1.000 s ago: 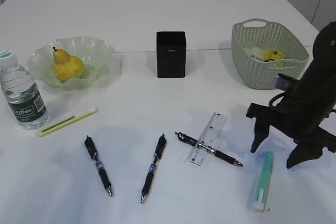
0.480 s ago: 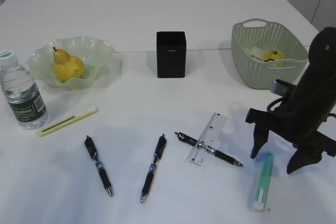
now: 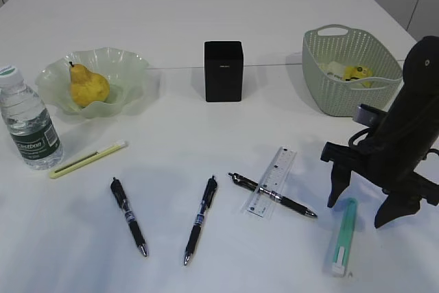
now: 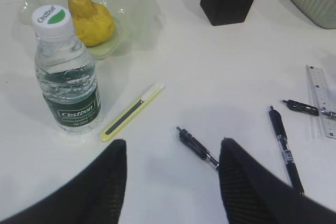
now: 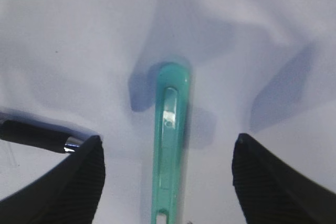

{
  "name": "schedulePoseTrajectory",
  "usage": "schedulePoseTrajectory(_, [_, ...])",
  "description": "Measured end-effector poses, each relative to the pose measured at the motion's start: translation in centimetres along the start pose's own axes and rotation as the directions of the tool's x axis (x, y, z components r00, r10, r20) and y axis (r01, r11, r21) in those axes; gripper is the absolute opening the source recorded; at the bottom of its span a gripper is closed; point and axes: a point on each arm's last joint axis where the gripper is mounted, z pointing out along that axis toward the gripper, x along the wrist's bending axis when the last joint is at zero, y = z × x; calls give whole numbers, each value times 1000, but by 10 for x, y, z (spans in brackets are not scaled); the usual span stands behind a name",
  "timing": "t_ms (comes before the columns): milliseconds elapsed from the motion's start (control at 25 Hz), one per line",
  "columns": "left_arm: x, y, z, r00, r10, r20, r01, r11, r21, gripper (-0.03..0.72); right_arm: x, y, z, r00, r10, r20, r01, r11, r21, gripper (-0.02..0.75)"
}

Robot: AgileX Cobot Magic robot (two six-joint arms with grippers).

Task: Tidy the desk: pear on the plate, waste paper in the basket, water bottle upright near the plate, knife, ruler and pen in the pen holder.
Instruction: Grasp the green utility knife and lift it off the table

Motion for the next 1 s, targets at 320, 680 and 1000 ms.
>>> schedulePoseTrajectory(320, [0, 0, 0, 1000, 1, 1, -1, 1000, 4, 393, -1, 1, 10, 1000, 18, 5, -18, 999, 30, 586])
schedulePoseTrajectory(680, [0, 0, 0, 1000, 1, 1, -1, 1000, 4, 393, 0, 2, 10, 1000, 18, 3, -18, 1000, 25, 586])
schedulePoseTrajectory(1000, [0, -1, 0, 1000, 2, 1, -2, 1000, 7, 393, -1, 2, 10, 1000, 10, 11, -10, 1000, 20, 586])
